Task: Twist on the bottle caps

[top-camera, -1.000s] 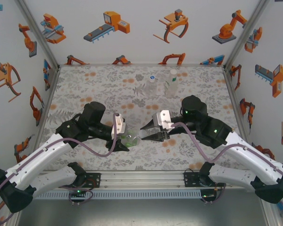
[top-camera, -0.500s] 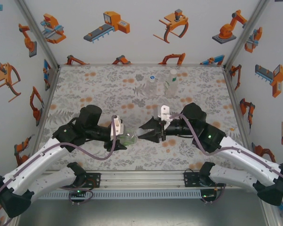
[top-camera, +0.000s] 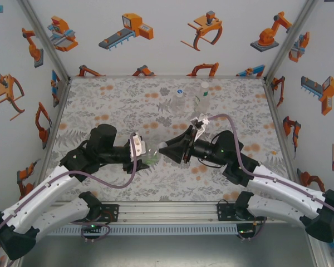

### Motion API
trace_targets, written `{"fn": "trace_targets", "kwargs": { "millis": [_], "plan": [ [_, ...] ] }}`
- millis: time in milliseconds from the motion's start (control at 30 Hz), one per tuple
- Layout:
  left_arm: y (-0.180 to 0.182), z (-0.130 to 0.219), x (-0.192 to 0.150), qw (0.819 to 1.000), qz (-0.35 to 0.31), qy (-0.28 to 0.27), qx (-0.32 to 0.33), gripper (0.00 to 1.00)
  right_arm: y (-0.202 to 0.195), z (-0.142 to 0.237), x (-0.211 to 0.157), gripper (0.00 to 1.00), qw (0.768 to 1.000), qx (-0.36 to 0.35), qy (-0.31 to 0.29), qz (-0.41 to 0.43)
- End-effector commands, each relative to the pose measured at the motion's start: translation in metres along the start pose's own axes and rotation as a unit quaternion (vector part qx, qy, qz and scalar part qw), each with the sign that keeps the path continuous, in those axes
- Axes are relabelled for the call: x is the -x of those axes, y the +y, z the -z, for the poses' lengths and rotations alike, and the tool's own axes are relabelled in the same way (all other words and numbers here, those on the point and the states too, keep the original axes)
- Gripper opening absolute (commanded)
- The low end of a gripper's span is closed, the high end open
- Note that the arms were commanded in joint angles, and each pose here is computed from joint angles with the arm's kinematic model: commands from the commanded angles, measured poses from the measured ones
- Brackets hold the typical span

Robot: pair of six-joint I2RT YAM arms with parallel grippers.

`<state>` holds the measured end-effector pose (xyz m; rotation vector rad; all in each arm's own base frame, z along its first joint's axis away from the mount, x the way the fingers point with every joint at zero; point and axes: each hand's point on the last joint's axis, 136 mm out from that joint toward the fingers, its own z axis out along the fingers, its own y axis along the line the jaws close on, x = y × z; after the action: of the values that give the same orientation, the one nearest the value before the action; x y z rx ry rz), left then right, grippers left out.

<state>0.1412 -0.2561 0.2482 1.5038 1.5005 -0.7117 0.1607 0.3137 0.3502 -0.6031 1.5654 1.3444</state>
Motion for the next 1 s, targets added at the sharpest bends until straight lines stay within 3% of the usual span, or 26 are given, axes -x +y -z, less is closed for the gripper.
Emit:
{"fn": "trace_targets", "kwargs": {
  "millis": [0, 167, 333, 533, 700, 767, 967],
  "plan": [
    [0.012, 0.005, 0.019, 0.998, -0.025, -0.033, 0.038, 0.0, -0.048, -0.002, -0.007, 0.0, 0.98, -0.128, -0.011, -0.149],
    [0.035, 0.004, 0.006, 0.995, -0.01, 0.001, 0.097, 0.0, -0.069, -0.005, -0.019, 0.0, 0.94, -0.179, -0.021, -0.289],
    [0.05, 0.002, -0.004, 0.991, 0.008, 0.03, 0.132, 0.0, -0.077, -0.011, -0.028, 0.0, 0.914, -0.219, 0.003, -0.343],
    [0.053, 0.002, -0.008, 0.989, 0.011, 0.042, 0.141, 0.0, -0.076, -0.022, -0.032, 0.01, 0.911, -0.219, 0.023, -0.348],
    [0.047, 0.002, -0.003, 0.992, 0.004, 0.03, 0.125, 0.0, -0.056, -0.027, -0.012, 0.39, 0.946, -0.16, 0.019, -0.281],
    [0.044, 0.002, -0.002, 0.993, 0.0, 0.025, 0.117, 0.0, -0.045, -0.021, 0.002, 0.5, 0.961, -0.147, 0.018, -0.234],
    [0.018, 0.002, 0.011, 0.998, -0.024, -0.015, 0.052, 0.0, -0.016, 0.009, 0.039, 0.64, 0.988, -0.135, 0.027, -0.074]
  ]
}}
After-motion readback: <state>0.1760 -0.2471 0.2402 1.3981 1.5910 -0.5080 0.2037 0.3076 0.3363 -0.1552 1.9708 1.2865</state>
